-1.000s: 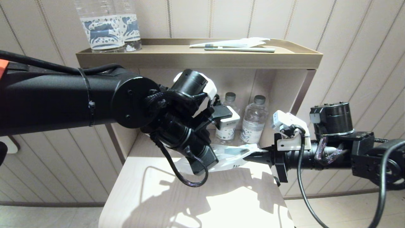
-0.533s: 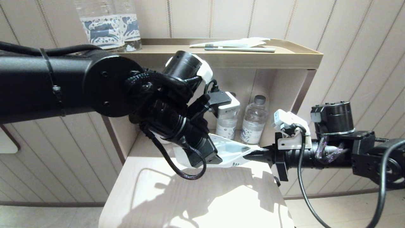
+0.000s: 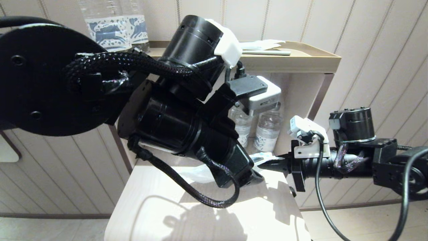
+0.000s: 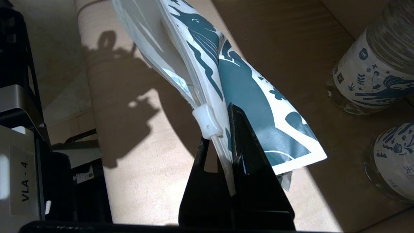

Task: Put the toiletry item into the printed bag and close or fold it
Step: Close the strorage bag and place it on the desk

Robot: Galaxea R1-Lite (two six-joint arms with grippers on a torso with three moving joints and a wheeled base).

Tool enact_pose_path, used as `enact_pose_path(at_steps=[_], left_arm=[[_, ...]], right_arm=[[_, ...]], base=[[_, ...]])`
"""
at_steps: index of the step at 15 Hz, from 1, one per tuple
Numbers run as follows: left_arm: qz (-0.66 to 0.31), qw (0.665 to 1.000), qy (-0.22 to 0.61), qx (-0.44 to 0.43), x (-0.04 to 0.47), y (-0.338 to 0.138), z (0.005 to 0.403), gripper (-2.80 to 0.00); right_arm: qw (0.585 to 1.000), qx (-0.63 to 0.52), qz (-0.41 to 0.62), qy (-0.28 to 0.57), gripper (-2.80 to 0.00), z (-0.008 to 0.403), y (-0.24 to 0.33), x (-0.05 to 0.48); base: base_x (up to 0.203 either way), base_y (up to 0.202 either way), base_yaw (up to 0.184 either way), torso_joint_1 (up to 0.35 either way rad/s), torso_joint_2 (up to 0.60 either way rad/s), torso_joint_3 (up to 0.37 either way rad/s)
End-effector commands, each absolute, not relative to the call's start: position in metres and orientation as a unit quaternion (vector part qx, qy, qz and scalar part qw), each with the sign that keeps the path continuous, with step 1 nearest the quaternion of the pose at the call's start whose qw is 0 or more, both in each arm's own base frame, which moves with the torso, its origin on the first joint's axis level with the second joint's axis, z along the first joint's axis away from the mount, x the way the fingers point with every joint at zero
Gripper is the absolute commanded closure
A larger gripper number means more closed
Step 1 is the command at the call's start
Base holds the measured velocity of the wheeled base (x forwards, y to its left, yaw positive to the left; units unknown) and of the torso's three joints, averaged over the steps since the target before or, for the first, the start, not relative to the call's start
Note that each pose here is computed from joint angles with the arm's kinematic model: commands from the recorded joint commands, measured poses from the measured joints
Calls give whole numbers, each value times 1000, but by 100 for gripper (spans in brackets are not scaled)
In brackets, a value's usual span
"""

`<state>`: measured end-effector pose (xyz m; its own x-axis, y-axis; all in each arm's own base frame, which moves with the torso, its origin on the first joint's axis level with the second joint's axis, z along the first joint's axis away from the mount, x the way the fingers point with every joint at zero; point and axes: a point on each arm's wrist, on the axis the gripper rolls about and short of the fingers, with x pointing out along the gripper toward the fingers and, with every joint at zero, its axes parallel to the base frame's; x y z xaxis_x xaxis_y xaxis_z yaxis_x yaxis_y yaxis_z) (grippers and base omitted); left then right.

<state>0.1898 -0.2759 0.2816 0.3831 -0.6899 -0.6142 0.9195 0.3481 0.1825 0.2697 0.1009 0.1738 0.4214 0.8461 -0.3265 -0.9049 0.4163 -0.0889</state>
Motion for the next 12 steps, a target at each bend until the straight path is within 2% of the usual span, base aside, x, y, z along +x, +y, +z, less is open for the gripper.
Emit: enact_pose_path(at_steps=[1, 2, 3, 12], left_arm=[[-515, 794, 208, 247, 185, -279, 282, -280], [-515, 800, 200, 234, 184, -283, 280, -14], [-514, 804, 199, 222, 184, -286, 276, 0], [-497, 837, 168, 156, 186, -302, 250, 0]], right_arm=[[832, -127, 527, 113, 0, 174, 101, 270], [833, -127, 527, 113, 0, 175, 101, 270], [833, -128, 527, 112, 0, 175, 101, 269], [833, -117, 529, 114, 0, 180, 103, 267]], base=[[0, 0, 0, 0, 0, 0], [0, 0, 0, 0, 0, 0], [0, 0, 0, 0, 0, 0], [0, 0, 0, 0, 0, 0]])
